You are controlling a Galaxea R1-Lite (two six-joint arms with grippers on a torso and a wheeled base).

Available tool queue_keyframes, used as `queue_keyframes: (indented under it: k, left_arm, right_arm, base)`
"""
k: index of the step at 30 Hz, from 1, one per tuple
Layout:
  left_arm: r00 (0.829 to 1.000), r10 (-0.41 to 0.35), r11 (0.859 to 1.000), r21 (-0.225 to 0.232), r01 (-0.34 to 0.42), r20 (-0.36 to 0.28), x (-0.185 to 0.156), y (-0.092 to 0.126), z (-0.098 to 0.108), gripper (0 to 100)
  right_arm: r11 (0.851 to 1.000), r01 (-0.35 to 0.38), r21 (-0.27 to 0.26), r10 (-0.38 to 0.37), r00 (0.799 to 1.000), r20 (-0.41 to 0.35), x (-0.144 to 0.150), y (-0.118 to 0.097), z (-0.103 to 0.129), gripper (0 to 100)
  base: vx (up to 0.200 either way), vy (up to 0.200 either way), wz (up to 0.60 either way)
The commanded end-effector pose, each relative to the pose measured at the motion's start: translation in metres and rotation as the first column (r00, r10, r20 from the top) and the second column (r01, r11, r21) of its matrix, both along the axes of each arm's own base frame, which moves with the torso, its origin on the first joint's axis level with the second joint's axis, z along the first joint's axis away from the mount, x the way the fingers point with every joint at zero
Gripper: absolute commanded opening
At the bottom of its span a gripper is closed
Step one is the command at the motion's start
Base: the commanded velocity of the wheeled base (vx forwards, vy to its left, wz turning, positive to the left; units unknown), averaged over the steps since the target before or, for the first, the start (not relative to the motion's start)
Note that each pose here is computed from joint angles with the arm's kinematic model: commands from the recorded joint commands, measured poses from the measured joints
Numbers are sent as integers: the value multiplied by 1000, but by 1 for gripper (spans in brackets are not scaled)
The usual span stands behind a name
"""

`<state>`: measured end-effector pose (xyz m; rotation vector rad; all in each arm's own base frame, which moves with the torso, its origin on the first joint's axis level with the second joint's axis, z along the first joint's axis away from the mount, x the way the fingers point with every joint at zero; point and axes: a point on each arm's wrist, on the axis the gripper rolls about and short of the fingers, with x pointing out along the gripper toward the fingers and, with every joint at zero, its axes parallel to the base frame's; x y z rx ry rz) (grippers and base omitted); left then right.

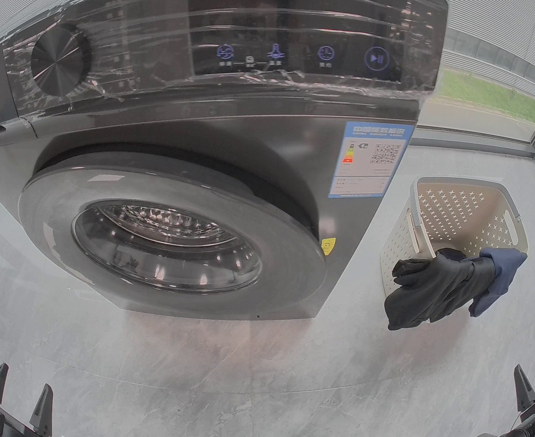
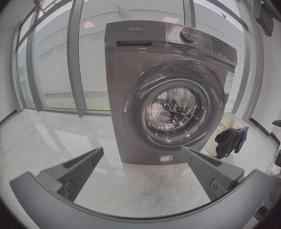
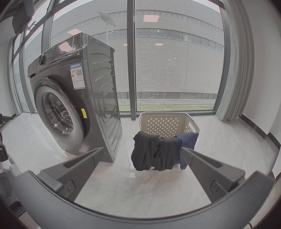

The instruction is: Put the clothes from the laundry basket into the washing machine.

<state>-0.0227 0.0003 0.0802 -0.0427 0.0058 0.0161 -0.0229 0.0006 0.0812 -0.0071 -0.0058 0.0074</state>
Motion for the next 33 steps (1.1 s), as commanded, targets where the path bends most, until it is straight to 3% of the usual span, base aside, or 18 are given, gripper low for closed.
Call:
queue_keyframes:
  k: [1, 11, 29, 33]
  left_arm:
    - [1000, 1, 1000, 0, -1, -8, 1, 0, -4, 100]
    - [1000, 1, 1000, 0, -1, -6, 1, 0, -4, 100]
    - [1000, 1, 1000, 0, -1, -8, 1, 0, -4, 100]
    - [1000, 1, 1000, 0, -1, -8, 1, 0, -4, 100]
  right_arm:
    - [1000, 0, -1, 0, 1000, -13, 1, 0, -5, 100]
    - [1000, 0, -1, 0, 1000, -13, 1, 0, -5, 100]
    - [1000, 0, 1, 0, 1000, -13, 1, 0, -5, 100]
    - [1000, 0, 1, 0, 1000, -13, 1, 0, -5, 100]
  base:
    - [0, 0, 0]
    - [0, 0, 0]
    - [0, 200, 0]
    - [0, 0, 0]
